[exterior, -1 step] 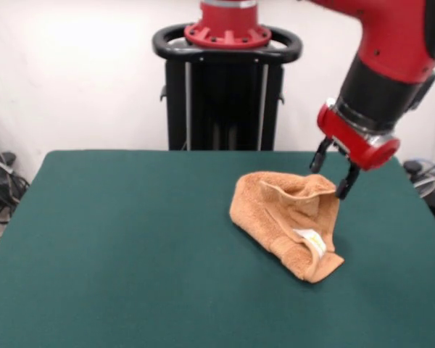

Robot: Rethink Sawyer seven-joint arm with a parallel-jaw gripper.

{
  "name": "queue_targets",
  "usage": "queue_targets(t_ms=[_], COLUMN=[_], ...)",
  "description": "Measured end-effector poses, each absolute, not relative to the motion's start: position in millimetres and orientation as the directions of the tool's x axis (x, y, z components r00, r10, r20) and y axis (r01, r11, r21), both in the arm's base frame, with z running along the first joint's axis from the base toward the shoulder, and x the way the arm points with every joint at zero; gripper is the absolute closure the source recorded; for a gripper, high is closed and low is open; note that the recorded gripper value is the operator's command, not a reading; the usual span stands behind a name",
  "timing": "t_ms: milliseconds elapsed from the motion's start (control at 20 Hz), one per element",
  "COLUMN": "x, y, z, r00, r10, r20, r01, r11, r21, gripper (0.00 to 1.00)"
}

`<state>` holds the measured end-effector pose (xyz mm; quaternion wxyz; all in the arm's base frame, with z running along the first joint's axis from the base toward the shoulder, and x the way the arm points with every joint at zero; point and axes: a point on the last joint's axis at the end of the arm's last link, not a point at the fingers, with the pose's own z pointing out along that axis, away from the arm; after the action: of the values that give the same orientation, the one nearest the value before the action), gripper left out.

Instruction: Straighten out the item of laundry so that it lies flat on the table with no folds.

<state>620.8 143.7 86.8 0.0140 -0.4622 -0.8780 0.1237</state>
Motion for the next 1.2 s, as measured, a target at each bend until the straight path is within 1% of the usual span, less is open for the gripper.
queue_targets(t_ms=[150, 300, 700, 850, 1050, 1100, 1200], x=[621, 624, 629, 628, 619, 617, 611], y=[140, 132, 123, 119, 108, 105, 99], z=[77, 64, 50, 47, 39, 37, 32], r00=[-0.574, -0.578, -0.579, -0.583, -0.631, -0.647, -0.680], r10=[0.812, 0.803, 0.791, 0.787, 0.745, 0.731, 0.701], r20=[-0.104, -0.146, -0.196, -0.201, -0.214, -0.217, -0.216], r01=[0.808, 0.811, 0.814, 0.811, 0.774, 0.760, 0.729], r11=[0.542, 0.546, 0.551, 0.553, 0.588, 0.599, 0.618], r21=[-0.230, -0.209, -0.182, -0.189, -0.236, -0.252, -0.294], gripper=[0.00, 0.00, 0.00, 0.00, 0.00, 1.00, 1.00])
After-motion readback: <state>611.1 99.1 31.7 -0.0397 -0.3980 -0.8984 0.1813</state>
